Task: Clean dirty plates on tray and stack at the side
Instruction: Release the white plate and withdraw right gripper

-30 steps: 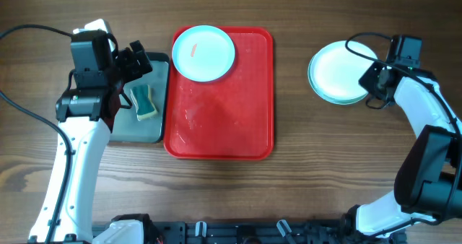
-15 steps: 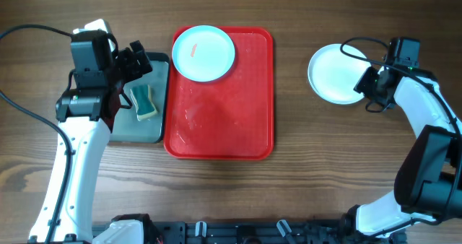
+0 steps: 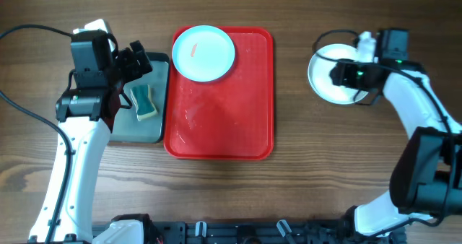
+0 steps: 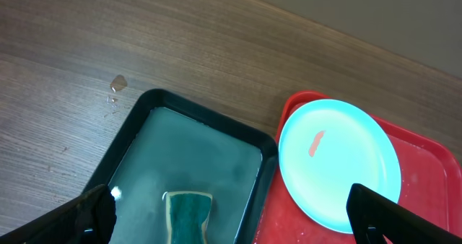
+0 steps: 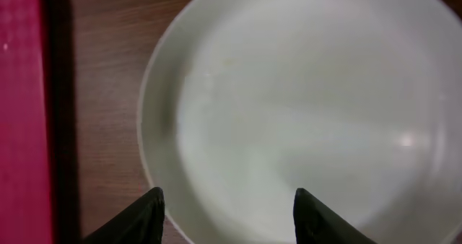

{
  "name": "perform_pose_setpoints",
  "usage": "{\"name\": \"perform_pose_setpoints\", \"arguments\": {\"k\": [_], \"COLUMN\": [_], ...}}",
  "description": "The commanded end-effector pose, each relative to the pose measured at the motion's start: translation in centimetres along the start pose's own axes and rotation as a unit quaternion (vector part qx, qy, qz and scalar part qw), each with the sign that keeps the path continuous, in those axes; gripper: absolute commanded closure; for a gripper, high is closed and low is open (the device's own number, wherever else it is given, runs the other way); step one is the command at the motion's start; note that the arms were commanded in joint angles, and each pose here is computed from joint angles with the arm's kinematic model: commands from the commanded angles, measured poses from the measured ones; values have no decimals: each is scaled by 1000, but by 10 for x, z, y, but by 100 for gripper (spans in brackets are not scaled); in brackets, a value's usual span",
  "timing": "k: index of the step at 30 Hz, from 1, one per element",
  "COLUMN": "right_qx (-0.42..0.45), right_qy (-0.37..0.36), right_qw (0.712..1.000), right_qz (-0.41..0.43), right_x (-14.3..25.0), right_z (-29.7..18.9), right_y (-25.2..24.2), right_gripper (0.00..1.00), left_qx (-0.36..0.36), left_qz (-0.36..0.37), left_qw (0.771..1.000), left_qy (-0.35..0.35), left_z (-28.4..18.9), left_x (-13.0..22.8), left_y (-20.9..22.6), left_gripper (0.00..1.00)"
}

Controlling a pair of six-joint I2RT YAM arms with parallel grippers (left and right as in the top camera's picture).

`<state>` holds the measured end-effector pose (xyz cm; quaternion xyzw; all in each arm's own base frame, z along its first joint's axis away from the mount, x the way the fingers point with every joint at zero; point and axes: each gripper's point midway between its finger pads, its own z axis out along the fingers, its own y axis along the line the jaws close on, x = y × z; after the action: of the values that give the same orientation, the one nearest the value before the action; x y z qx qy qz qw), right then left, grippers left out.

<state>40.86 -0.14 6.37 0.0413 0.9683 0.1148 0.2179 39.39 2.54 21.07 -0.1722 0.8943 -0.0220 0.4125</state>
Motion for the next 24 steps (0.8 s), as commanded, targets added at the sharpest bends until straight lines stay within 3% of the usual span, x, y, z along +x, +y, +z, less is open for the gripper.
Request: {"name": "perform_pose_setpoints", "arguments": {"k": [1,10,14,24], "right_qx": [28,52,42,-102], "right_qy": [3,6,7,49], "right_qw": [997,991,994,993], "right_qz": [-74,-124,-101,-21], "right_x": [-2,3,6,25], "right_z": [14,56,65,62], "right_y": [20,47,53,102], "right_gripper": [42,43,47,51], "left_qx": [2,2,2,2], "left_qz": [-7,-7,-7,-7], "left_qw": [1000,1000,1000,1000], "left_qy": [-1,-1,-1,-1], "left_z": [1,1,1,1], "left_x": [-2,-2,-2,-2], "left_y": [0,0,0,0], "left_gripper": [0,0,0,0]}}
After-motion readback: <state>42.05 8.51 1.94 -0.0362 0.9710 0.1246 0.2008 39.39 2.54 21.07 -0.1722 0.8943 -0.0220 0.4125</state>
